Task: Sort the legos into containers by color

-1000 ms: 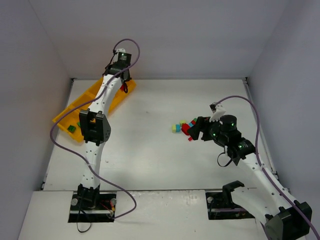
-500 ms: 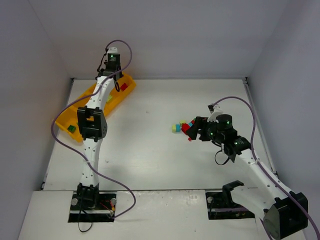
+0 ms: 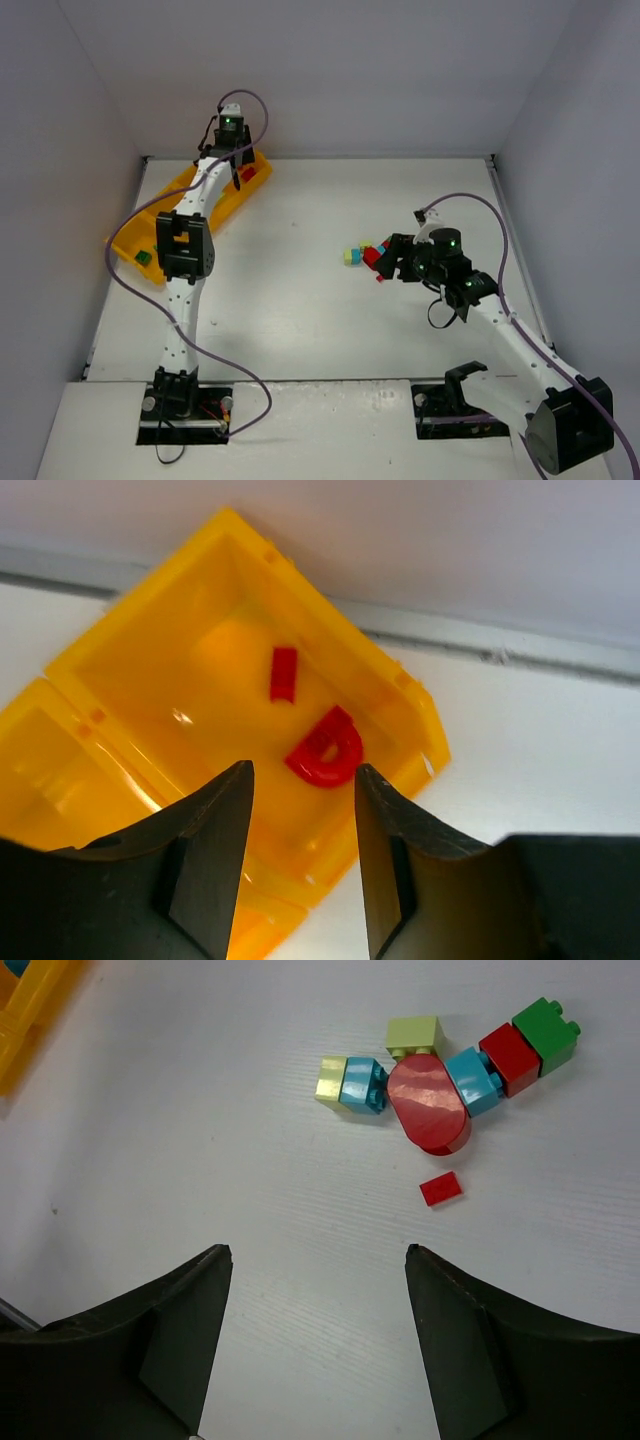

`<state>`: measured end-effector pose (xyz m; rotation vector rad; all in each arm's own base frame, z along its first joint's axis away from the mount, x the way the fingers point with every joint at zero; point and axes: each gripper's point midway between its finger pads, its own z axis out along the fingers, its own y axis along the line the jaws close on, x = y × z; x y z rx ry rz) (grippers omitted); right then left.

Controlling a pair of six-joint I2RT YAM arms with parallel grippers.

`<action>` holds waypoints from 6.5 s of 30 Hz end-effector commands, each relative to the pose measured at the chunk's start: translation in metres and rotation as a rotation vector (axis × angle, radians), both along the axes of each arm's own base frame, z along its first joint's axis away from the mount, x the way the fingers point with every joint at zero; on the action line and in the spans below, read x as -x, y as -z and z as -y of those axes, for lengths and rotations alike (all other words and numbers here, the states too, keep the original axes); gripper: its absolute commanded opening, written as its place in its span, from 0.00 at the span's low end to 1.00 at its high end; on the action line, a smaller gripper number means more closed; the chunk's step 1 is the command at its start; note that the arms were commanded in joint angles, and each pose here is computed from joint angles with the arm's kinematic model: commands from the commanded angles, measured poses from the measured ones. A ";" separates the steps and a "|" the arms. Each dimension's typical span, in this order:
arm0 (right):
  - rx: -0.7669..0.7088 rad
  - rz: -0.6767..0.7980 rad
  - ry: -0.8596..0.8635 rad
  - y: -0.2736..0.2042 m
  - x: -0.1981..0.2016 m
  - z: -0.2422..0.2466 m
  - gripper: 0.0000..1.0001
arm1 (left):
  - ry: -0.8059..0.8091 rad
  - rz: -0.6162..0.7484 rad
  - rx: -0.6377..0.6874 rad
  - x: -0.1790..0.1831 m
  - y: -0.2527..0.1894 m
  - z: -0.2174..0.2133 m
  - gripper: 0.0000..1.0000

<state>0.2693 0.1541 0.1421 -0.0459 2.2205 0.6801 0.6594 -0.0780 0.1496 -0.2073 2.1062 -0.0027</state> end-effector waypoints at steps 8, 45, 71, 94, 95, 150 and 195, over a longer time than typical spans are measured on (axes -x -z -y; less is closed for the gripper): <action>0.089 0.081 0.079 -0.009 -0.040 0.012 0.43 | 0.428 -0.015 0.326 0.130 -0.079 0.152 0.40; -0.017 -0.220 0.601 0.048 -0.039 0.133 0.50 | 1.014 -0.259 -0.059 0.337 0.021 0.375 0.50; -0.005 -0.235 0.570 0.051 -0.041 0.130 0.50 | 1.010 -0.386 -0.163 0.341 0.091 0.398 0.36; 0.042 -0.165 0.558 0.039 -0.041 0.133 0.50 | 0.576 -0.168 -0.190 0.203 -0.066 0.210 0.00; 0.045 -0.160 0.552 0.038 -0.041 0.133 0.50 | 0.540 -0.162 -0.217 0.190 -0.069 0.194 0.00; 0.038 -0.093 0.380 0.022 -0.034 0.109 0.50 | 0.311 0.133 0.188 0.059 -0.101 0.101 0.43; 0.098 -0.079 0.289 0.022 -0.042 0.071 0.48 | 0.844 -0.259 0.135 0.222 0.022 0.361 0.53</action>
